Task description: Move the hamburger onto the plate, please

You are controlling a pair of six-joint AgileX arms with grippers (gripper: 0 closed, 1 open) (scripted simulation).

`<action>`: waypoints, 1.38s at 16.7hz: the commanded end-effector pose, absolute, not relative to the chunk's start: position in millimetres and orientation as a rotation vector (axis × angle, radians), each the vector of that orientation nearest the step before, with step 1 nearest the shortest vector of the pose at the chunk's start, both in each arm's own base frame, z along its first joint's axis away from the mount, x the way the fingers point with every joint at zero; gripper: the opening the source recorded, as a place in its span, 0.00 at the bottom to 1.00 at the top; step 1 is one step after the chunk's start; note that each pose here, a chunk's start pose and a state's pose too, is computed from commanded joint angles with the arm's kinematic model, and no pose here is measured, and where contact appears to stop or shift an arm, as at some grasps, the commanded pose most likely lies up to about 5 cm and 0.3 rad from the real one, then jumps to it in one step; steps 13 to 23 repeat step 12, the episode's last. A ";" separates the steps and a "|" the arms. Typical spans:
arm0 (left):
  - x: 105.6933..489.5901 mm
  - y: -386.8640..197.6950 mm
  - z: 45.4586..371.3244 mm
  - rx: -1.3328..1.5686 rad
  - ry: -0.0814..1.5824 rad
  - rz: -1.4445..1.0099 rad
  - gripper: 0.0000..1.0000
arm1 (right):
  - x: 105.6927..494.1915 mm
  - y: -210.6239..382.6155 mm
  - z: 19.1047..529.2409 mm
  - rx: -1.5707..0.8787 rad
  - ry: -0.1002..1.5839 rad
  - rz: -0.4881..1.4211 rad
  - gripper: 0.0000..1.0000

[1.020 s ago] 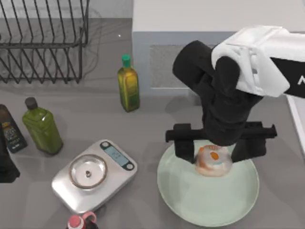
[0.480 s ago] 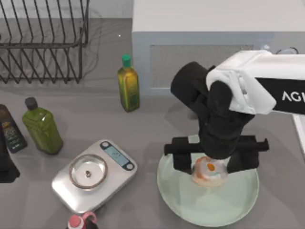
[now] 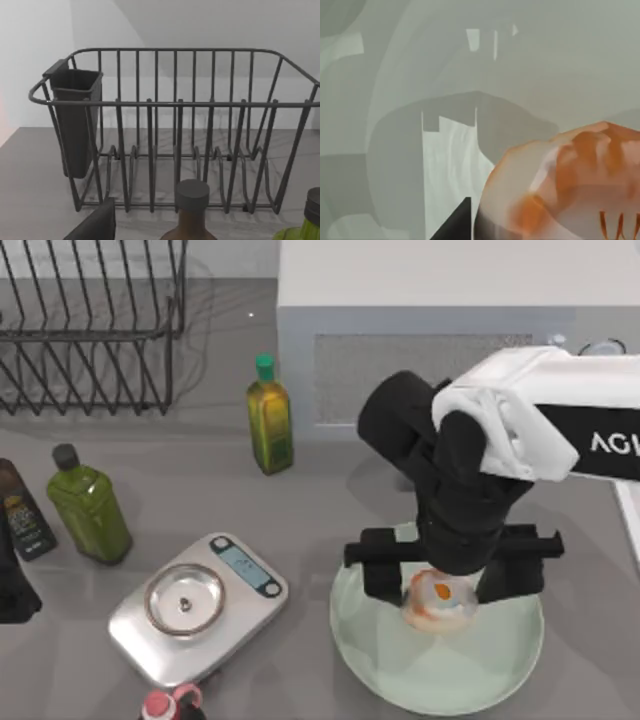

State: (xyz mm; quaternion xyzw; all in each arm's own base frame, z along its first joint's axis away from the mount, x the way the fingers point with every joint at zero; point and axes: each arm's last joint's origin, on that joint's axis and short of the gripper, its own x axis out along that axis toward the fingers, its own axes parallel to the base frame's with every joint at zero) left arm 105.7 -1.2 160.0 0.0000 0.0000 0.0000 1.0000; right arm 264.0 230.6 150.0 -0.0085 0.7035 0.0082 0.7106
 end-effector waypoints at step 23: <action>105.7 -1.2 160.0 0.000 0.000 0.000 1.00 | 264.0 230.6 150.0 -0.019 1.561 0.018 1.00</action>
